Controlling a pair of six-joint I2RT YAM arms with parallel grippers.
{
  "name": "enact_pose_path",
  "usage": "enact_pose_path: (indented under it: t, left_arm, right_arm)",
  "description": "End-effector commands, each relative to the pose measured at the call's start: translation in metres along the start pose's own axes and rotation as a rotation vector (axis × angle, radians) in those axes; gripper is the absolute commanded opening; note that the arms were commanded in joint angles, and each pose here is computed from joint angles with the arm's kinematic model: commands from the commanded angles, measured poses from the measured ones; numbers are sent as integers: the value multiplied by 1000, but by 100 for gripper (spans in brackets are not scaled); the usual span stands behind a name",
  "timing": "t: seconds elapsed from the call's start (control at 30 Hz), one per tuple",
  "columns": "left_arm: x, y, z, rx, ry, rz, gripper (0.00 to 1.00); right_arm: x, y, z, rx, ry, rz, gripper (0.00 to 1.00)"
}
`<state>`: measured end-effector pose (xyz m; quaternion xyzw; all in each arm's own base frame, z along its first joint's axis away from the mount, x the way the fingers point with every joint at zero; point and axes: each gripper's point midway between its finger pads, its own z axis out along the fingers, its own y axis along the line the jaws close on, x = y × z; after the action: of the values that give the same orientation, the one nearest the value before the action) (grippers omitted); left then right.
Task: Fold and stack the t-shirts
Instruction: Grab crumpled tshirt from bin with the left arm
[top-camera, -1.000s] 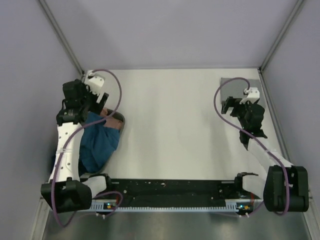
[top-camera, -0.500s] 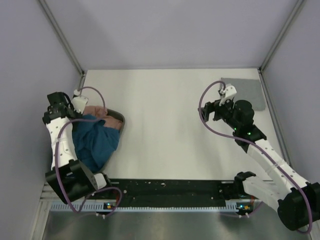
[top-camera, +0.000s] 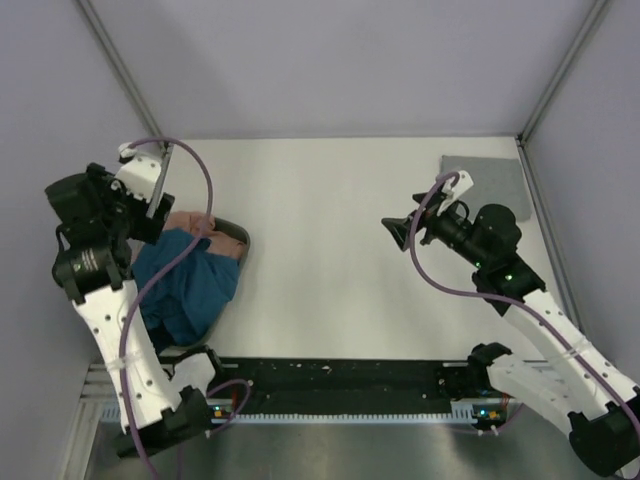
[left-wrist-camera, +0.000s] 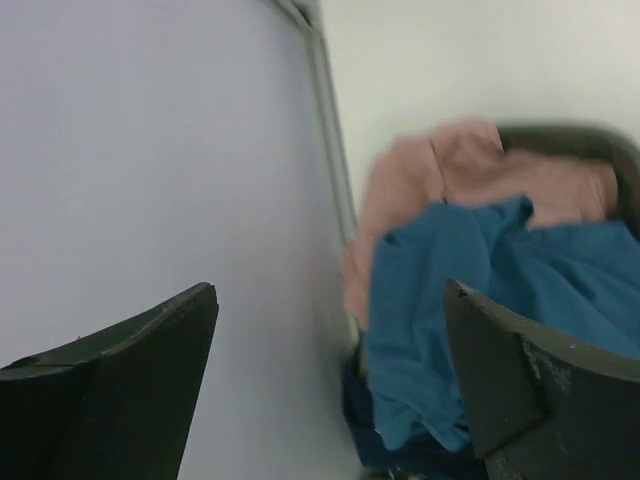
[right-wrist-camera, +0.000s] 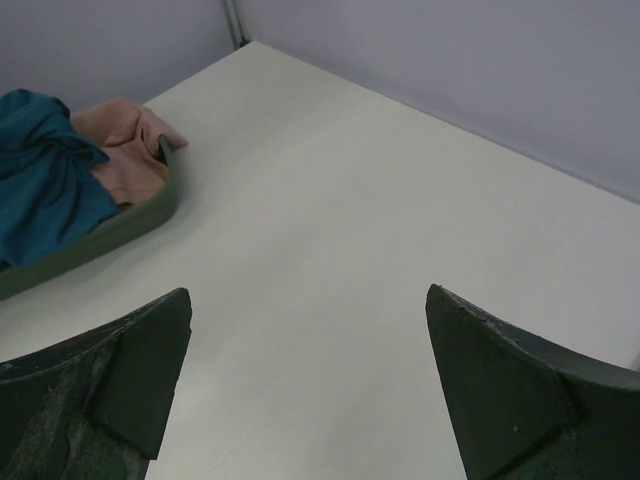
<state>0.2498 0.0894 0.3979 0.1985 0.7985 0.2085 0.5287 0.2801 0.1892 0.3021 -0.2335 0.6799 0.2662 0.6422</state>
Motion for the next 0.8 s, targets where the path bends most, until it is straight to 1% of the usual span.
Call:
enact_pose_path:
  t: [0.0, 0.1, 0.23, 0.3, 0.33, 0.37, 0.4, 0.43, 0.47, 0.5, 0.53, 0.57, 0.6, 0.67, 0.7, 0.73, 0.77]
  left_arm:
    - [138, -74, 64, 302, 463, -88, 98]
    - [163, -88, 79, 329, 506, -94, 98]
    - [193, -95, 98, 300, 556, -70, 98]
    - [206, -91, 112, 260, 576, -53, 98]
    - [213, -88, 118, 239, 598, -53, 92]
    - [217, -86, 122, 230, 615, -53, 69]
    - [221, -82, 123, 209, 651, -62, 42]
    - [220, -78, 123, 195, 665, -67, 0]
    - [212, -71, 121, 169, 648, -78, 0]
    - [199, -62, 118, 142, 611, -78, 0]
    - [176, -50, 112, 101, 531, -76, 0]
    - [145, -30, 102, 34, 439, -71, 0]
    - [112, -19, 94, 7, 327, -76, 0]
    - [23, 18, 54, -118, 57, -78, 0]
    - [-29, 32, 24, -159, -103, -83, 0]
    - [-72, 39, -2, -162, -243, -92, 0]
    - [-111, 38, -27, -133, -376, -99, 0]
  right_arm:
    - [-15, 16, 3, -66, -28, -35, 99]
    - [-8, 15, 7, -66, 4, -36, 99]
    - [-4, 16, 9, -75, 16, -41, 99]
    - [-3, 16, 10, -76, 21, -39, 99]
    - [-3, 16, 10, -76, 19, -37, 99]
    - [-4, 16, 9, -76, 18, -34, 99]
    - [-7, 17, 9, -80, 13, -30, 99]
    - [-9, 18, 8, -81, 7, -28, 99]
    - [-11, 19, 6, -83, 1, -25, 99]
    - [-13, 20, 5, -82, -3, -24, 99]
    - [-16, 20, 3, -81, -12, -23, 99]
    - [-18, 20, 1, -76, -18, -22, 99]
    - [-21, 20, 1, -74, -25, -21, 99]
    - [-26, 20, 0, -70, -39, -17, 99]
    - [-31, 21, 0, -72, -50, -11, 99]
    - [-32, 22, 1, -77, -54, -3, 99]
    - [-36, 24, 2, -83, -62, 8, 99]
